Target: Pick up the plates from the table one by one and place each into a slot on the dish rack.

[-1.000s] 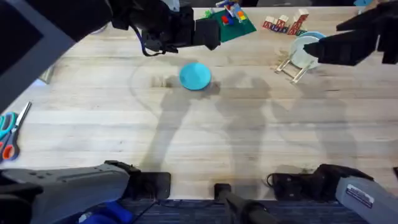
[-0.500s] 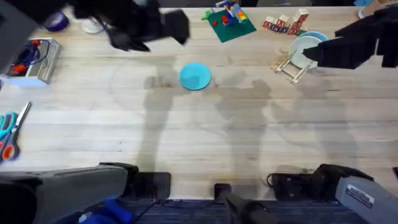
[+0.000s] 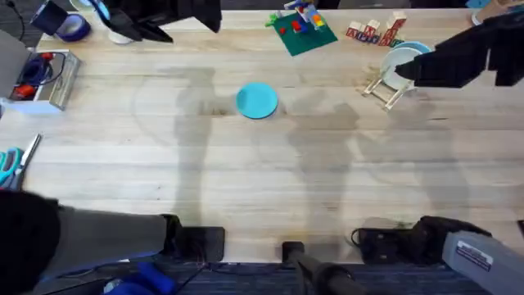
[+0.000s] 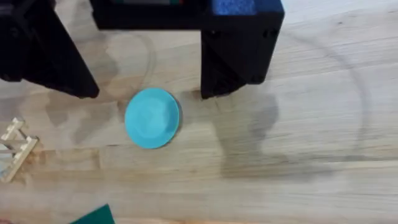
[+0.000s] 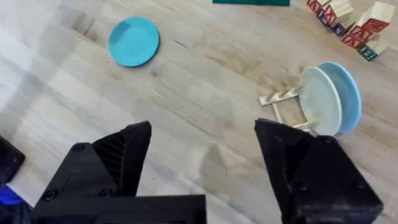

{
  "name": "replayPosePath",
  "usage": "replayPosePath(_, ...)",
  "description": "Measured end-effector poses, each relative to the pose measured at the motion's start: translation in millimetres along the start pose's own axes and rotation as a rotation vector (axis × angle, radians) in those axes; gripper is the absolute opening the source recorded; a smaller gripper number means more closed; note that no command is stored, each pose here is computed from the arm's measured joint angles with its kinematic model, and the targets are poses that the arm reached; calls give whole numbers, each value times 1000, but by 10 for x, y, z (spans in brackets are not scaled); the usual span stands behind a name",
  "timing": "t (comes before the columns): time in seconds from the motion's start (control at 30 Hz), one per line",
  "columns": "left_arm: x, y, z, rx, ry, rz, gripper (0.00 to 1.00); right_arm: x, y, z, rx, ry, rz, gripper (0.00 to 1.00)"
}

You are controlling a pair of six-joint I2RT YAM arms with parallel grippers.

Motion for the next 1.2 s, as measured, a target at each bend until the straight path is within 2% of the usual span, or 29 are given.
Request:
replayPosePath(0.2, 94, -20, 28, 0, 15, -66, 715, 0, 1, -1, 4, 0, 1, 996)
replayPosePath(0.23, 89, -31, 33, 2, 10, -79, 629, -1, 1, 0, 4, 0, 0, 996)
replayPosePath(0.33, 86, -58, 50, 7, -1, -116, 193, -1, 1, -1, 4, 0, 0, 995)
replayPosePath(0.37, 86, -65, 59, 14, -7, -126, 81, 0, 0, 0, 4, 0, 0, 995)
replayPosePath(0.4, 85, -71, 67, 15, -12, -135, 52, 0, 1, -1, 4, 0, 0, 995)
replayPosePath(0.6, 85, -110, 71, 15, -13, -192, 41, 0, 0, 0, 4, 0, 0, 996)
replayPosePath(0.73, 178, -164, 85, 12, 16, -328, 41, 0, -2, 4, 2, -3, -1, 996)
replayPosePath(0.83, 371, -166, 104, -13, 68, -450, 41, -1, -4, 9, -1, -6, -3, 996)
replayPosePath(0.97, 598, -109, 111, -42, 122, -564, 40, 0, -5, 10, -1, -7, -3, 996)
replayPosePath(1.1, 668, -14, 45, -72, 173, -615, 40, 0, -5, 10, -1, -7, -3, 996)
replayPosePath(1.2, 649, 50, 14, -67, 177, -631, 40, 0, -5, 10, -1, -6, -3, 996)
Point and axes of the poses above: each hand's point on the last joint's axis, 136 mm out from that joint toward the fingers, its own x axis out along the fingers, its own y axis along the line the jaws close on, z = x × y, the point moved 10 cm from there along -x, back along the fingers, and after that the axes turned 3 degrees about x, right-handed, at the moved point
